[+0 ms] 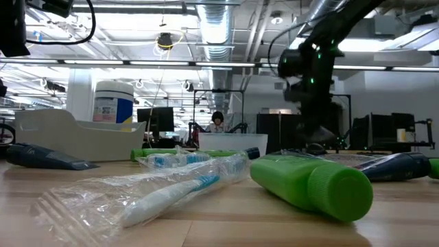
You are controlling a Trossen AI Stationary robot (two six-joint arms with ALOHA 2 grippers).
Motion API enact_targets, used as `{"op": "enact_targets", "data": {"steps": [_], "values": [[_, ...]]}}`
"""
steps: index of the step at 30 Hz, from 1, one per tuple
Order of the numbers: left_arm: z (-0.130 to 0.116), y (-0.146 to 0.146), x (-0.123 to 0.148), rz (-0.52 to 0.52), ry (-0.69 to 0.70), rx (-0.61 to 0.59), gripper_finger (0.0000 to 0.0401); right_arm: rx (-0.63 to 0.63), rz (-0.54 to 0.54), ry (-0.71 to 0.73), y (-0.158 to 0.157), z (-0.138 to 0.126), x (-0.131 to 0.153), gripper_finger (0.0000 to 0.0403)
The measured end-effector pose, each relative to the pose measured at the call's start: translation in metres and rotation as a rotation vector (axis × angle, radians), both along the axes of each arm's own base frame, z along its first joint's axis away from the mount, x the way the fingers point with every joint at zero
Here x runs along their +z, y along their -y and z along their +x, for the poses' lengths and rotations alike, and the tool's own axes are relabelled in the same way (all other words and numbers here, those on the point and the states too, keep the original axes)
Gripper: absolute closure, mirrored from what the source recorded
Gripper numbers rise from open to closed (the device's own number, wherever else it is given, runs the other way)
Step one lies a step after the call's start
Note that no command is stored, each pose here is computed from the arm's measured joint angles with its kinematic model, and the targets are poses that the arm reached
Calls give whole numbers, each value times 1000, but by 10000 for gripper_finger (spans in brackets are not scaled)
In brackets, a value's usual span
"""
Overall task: Pick & Place Travel size toiletries
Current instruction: Put the blue shave cream into the transparent bin
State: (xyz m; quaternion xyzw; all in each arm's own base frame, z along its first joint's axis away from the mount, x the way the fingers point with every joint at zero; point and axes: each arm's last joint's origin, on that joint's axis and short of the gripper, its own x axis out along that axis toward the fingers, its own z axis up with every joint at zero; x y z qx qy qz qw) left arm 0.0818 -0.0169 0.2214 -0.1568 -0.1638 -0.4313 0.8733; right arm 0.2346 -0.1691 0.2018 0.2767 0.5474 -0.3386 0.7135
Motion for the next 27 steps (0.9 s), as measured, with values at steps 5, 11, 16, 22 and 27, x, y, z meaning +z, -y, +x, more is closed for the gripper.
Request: {"op": "enact_targets", "data": {"steps": [5,11,16,22,27], "values": [[0,0,0,0,0,0,309,-11,-103,148,13,13,53,388],[0,0,0,0,0,0,309,25,-208,296,35,60,104,387],[0,0,0,0,0,0,309,58,-239,341,54,102,114,383],[0,0,0,0,0,0,309,-5,-141,360,78,131,87,379],[0,0,0,0,0,0,309,-4,-57,274,82,138,54,376]]}}
